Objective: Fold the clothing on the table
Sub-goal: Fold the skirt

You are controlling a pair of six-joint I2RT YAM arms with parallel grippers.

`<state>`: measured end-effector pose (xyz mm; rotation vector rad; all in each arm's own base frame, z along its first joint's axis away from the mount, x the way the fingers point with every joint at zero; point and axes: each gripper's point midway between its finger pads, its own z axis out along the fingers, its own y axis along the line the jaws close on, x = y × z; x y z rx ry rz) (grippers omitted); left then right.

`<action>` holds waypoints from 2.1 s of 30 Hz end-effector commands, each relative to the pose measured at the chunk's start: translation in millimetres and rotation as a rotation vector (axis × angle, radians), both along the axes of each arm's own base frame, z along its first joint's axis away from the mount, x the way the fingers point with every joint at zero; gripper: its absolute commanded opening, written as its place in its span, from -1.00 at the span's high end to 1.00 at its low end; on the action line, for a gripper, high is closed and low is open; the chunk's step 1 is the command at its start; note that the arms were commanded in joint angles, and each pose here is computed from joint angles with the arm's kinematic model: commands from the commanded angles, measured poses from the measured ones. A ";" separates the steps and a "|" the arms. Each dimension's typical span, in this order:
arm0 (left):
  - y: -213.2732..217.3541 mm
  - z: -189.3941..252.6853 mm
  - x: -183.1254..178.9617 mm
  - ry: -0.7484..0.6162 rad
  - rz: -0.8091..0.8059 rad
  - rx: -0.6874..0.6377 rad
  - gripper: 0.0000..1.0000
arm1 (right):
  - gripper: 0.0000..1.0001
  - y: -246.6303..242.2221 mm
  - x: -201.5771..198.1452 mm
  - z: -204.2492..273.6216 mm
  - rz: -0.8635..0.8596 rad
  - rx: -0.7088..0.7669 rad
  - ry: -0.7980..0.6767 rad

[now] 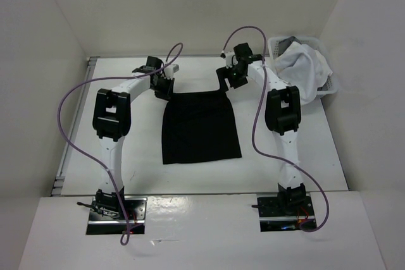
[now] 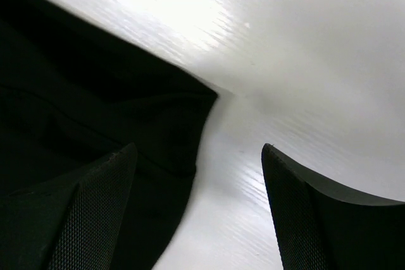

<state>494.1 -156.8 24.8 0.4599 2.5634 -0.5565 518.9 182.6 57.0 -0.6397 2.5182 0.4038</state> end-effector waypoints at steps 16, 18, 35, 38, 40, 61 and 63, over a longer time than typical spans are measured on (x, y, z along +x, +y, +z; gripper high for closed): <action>-1.2 10.1 -17.0 0.010 -0.030 0.015 0.84 | -0.54 -1.3 4.7 -19.5 0.026 0.152 0.111; -5.6 10.1 -18.5 0.010 -0.040 0.015 0.84 | -0.54 0.1 4.0 -21.3 0.030 0.159 0.121; -6.4 8.3 -20.8 0.012 -0.048 0.036 0.84 | 0.16 21.8 0.8 -36.5 0.098 0.183 0.164; -6.4 8.3 -20.8 0.012 -0.048 0.036 0.84 | 0.16 22.8 -7.1 -42.0 0.111 0.192 0.193; -6.4 8.3 -20.8 0.012 -0.048 0.036 0.84 | 0.18 23.6 -8.6 -38.6 0.124 0.197 0.188; -8.8 63.0 16.9 -0.134 -0.067 0.023 1.00 | 1.00 18.5 13.5 10.9 0.116 0.158 0.064; -12.6 76.2 20.8 -0.157 -0.085 0.006 1.00 | 1.00 17.3 16.8 22.0 0.104 0.154 0.040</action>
